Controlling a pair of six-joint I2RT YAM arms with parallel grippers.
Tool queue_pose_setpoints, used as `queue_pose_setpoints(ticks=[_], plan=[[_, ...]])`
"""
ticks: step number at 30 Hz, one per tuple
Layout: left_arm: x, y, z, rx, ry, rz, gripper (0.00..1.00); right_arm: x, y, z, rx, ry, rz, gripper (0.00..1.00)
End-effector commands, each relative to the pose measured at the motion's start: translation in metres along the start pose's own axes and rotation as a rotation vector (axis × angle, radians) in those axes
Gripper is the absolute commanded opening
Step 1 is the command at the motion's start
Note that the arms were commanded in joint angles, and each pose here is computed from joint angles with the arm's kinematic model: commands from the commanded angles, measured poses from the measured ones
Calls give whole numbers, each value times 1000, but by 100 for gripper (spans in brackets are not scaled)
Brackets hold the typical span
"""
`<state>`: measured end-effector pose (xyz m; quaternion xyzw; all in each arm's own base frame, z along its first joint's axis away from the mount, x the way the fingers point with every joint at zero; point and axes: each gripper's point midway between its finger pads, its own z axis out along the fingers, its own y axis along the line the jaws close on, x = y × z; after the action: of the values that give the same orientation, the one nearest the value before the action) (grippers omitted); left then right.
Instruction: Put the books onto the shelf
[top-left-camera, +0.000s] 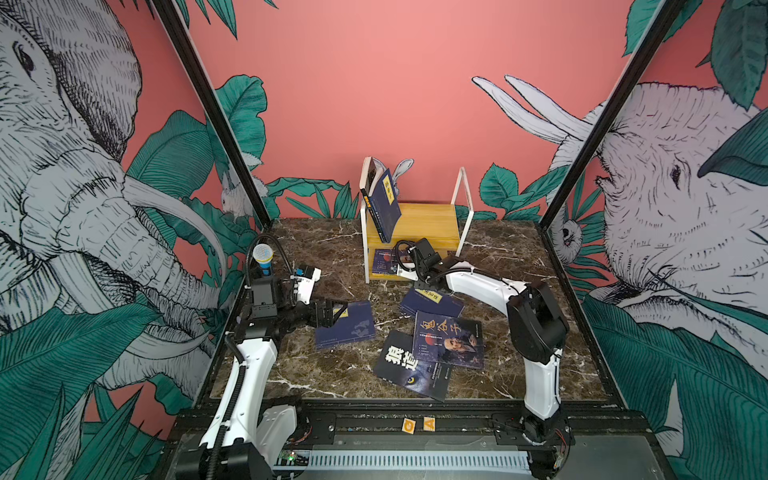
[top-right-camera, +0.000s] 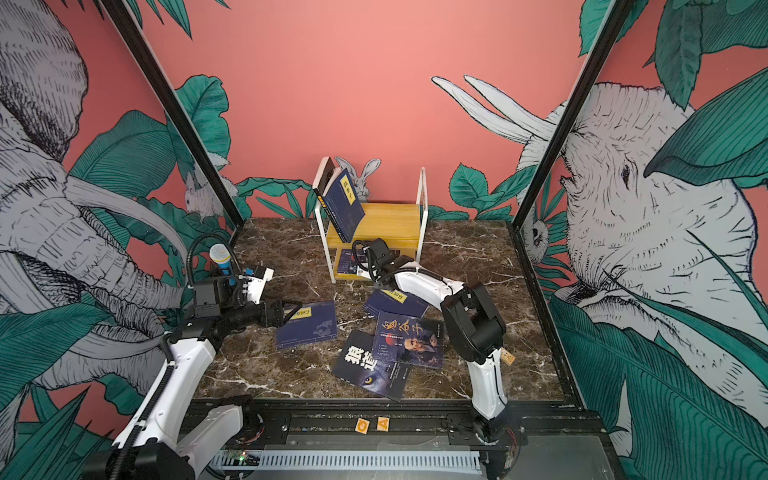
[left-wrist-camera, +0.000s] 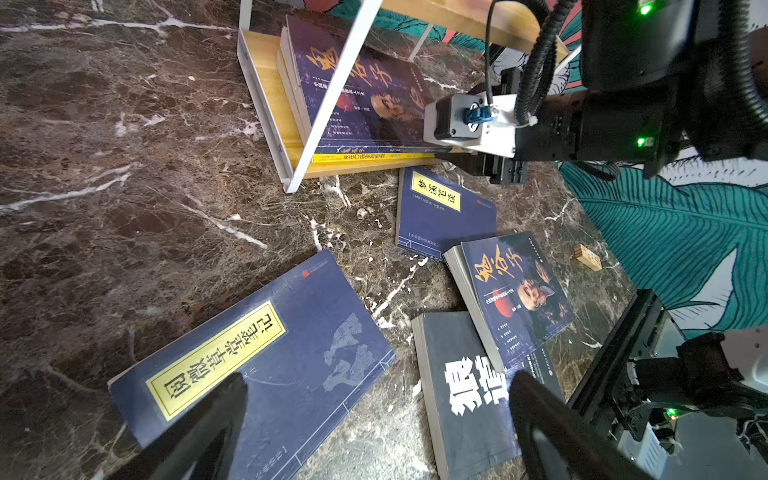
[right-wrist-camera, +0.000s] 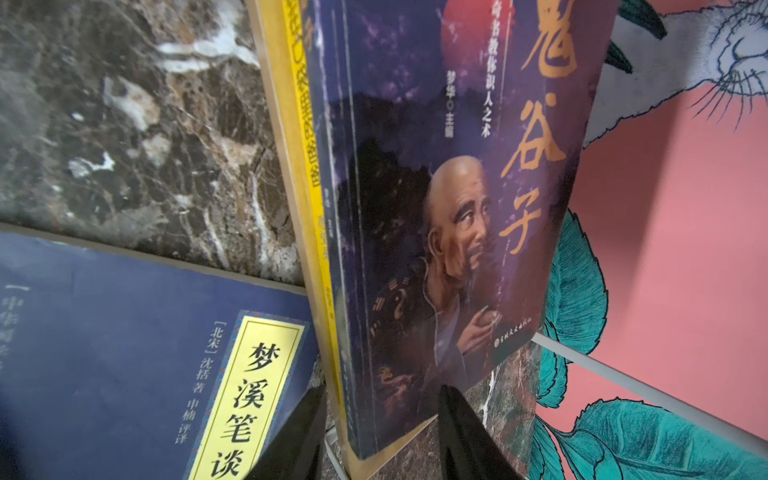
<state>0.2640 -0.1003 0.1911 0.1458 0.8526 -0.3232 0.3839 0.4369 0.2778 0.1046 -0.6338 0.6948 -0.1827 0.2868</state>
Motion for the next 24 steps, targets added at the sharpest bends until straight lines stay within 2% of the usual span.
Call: queue_pose_setpoints(ticks=[1,24], plan=[[-4,-5,-4,9,-14,17,99,2,-6,2,13,-3,8,45],[-4,-2,-2,7,-9,9,99,10,-11,17,3,20,27,39]])
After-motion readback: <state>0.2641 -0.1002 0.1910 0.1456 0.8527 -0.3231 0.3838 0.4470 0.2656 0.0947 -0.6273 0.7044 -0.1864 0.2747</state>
